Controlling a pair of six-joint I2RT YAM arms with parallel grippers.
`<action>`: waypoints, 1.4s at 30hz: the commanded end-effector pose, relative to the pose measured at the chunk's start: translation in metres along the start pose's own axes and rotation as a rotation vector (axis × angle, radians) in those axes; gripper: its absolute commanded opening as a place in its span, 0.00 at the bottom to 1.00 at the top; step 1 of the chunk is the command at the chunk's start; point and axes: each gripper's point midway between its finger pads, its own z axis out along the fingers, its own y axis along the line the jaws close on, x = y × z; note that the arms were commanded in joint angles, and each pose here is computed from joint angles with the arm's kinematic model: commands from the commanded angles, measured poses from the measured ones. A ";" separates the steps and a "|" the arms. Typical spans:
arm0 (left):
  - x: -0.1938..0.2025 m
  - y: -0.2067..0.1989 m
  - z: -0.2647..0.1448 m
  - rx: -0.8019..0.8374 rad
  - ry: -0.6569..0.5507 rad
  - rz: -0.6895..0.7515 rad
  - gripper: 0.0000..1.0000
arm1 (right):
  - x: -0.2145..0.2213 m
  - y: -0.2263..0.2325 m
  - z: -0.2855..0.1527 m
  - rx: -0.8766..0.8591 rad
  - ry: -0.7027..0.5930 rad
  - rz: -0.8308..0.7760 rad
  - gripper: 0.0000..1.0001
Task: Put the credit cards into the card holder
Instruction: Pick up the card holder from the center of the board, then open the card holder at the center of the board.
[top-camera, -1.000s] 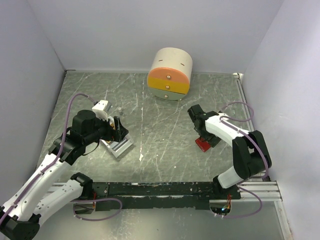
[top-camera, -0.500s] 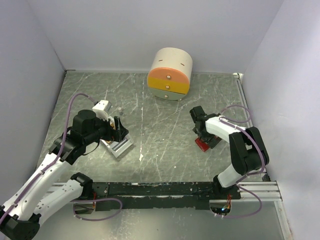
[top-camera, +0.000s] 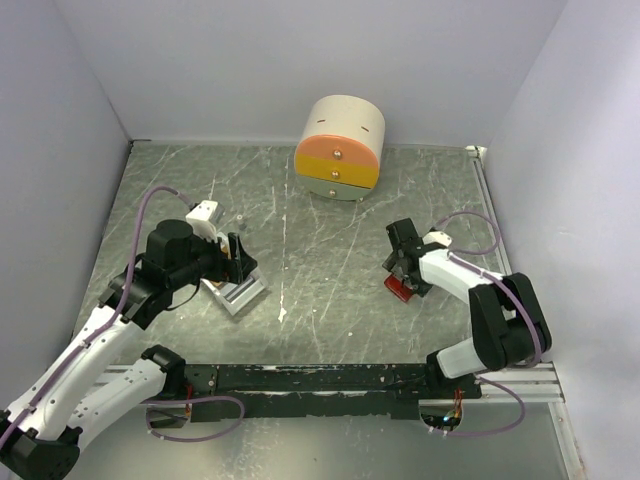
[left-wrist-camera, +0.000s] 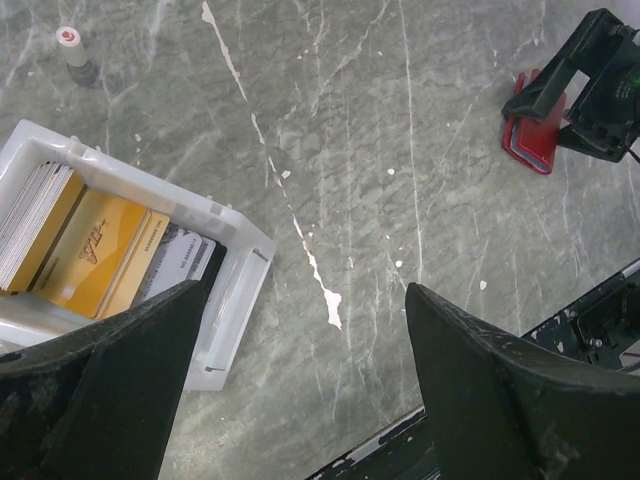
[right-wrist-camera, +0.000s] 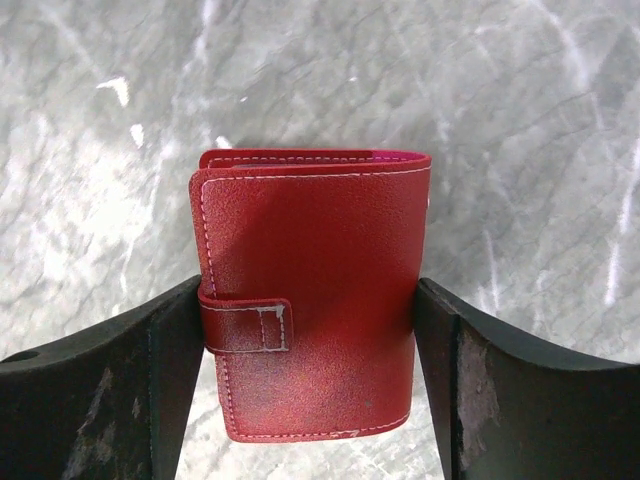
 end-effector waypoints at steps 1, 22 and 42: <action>-0.005 -0.011 0.002 0.075 -0.032 0.014 0.91 | 0.021 0.025 -0.009 -0.217 0.093 -0.106 0.74; -0.026 -0.089 -0.010 0.597 -0.269 0.508 0.74 | 0.080 0.117 -0.168 -1.173 0.126 -0.614 0.62; -0.001 -0.115 -0.011 0.902 -0.463 1.109 0.70 | 0.117 0.117 -0.297 -1.737 0.415 -0.758 0.62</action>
